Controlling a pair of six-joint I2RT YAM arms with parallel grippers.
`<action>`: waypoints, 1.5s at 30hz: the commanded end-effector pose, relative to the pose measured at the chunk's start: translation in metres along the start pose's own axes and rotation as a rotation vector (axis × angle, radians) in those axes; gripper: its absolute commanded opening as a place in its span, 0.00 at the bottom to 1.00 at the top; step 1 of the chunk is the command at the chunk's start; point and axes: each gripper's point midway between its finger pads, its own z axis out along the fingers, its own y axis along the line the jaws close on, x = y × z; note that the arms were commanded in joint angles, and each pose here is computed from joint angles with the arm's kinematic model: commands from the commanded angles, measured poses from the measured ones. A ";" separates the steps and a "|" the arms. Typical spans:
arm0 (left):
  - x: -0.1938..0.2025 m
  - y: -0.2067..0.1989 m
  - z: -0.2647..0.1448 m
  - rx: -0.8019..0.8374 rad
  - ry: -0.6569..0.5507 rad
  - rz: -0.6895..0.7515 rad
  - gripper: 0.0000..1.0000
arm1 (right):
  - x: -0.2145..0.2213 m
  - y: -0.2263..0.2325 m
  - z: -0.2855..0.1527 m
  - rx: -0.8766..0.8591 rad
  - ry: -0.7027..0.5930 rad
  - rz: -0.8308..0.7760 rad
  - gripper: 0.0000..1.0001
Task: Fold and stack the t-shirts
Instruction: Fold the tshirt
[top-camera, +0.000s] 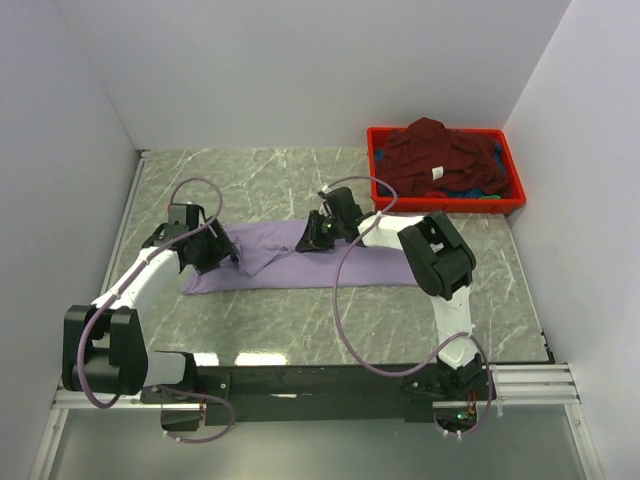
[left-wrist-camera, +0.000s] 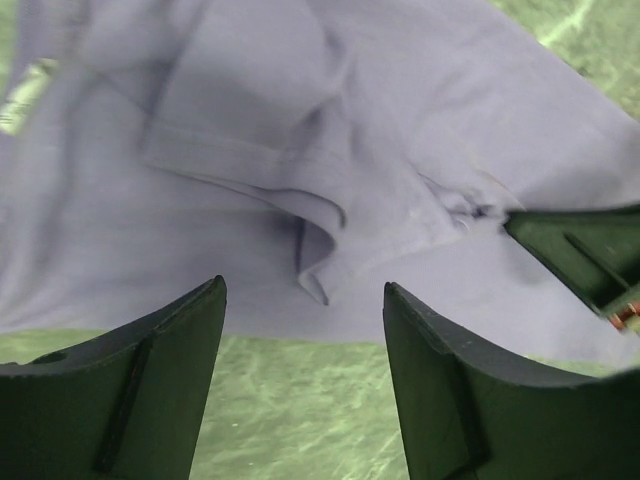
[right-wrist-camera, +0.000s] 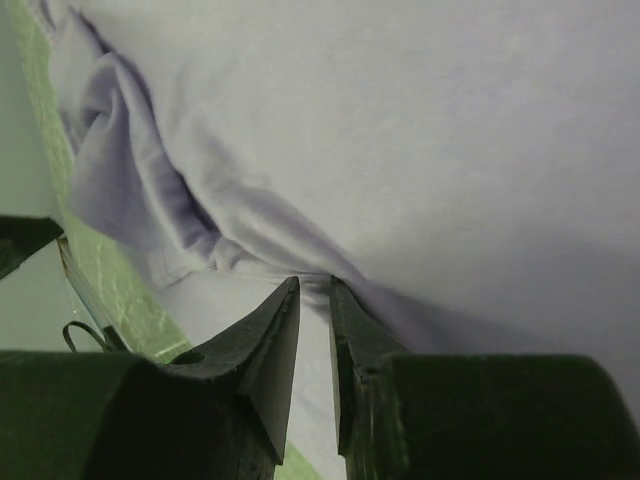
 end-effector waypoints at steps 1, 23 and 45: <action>0.003 -0.020 0.001 0.071 0.009 -0.002 0.69 | -0.018 -0.002 -0.001 0.006 -0.041 -0.004 0.26; 0.043 -0.030 0.042 -0.014 0.106 0.003 0.41 | -0.018 0.003 -0.088 0.082 -0.139 -0.157 0.33; 0.005 -0.095 0.051 0.115 0.069 0.022 0.07 | -0.021 -0.011 -0.110 0.131 -0.169 -0.172 0.33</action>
